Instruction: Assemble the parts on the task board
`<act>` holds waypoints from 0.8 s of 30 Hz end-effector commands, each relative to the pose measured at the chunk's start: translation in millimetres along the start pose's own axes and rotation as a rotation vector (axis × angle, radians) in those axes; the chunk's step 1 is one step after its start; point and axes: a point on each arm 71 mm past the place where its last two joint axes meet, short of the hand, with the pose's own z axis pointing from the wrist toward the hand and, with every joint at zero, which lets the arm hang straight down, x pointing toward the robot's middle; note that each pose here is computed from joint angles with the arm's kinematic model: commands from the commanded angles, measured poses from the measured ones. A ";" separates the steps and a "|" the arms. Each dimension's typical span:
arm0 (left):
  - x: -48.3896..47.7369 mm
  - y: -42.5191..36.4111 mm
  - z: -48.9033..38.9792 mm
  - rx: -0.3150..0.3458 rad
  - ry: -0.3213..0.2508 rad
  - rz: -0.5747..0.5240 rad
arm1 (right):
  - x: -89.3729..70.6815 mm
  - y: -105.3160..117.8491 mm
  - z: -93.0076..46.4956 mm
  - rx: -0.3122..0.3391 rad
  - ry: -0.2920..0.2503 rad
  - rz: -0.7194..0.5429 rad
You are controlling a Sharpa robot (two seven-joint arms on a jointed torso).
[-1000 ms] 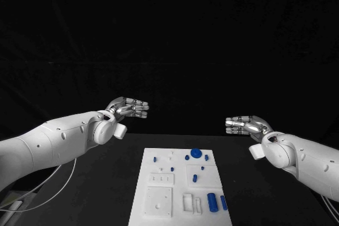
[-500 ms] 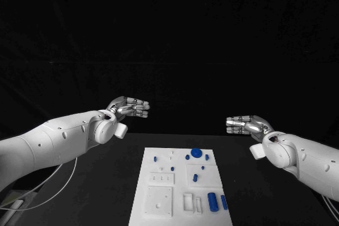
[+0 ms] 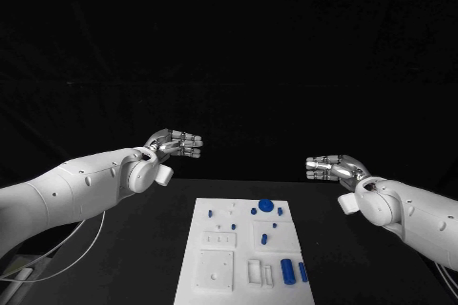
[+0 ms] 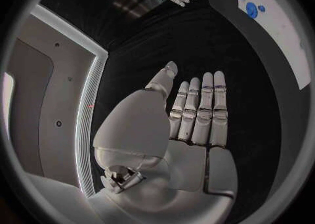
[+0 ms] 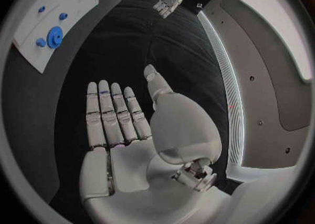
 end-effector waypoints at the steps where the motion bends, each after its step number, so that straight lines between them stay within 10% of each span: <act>1: 1.2 -1.7 0.5 0.016 0.005 -0.008 | 0.6 1.0 0.3 -0.012 0.002 0.005; 24: 0.2 -1.6 0.1 0.015 0.004 -0.008 | 0.9 0.6 0.6 -0.012 0.003 0.006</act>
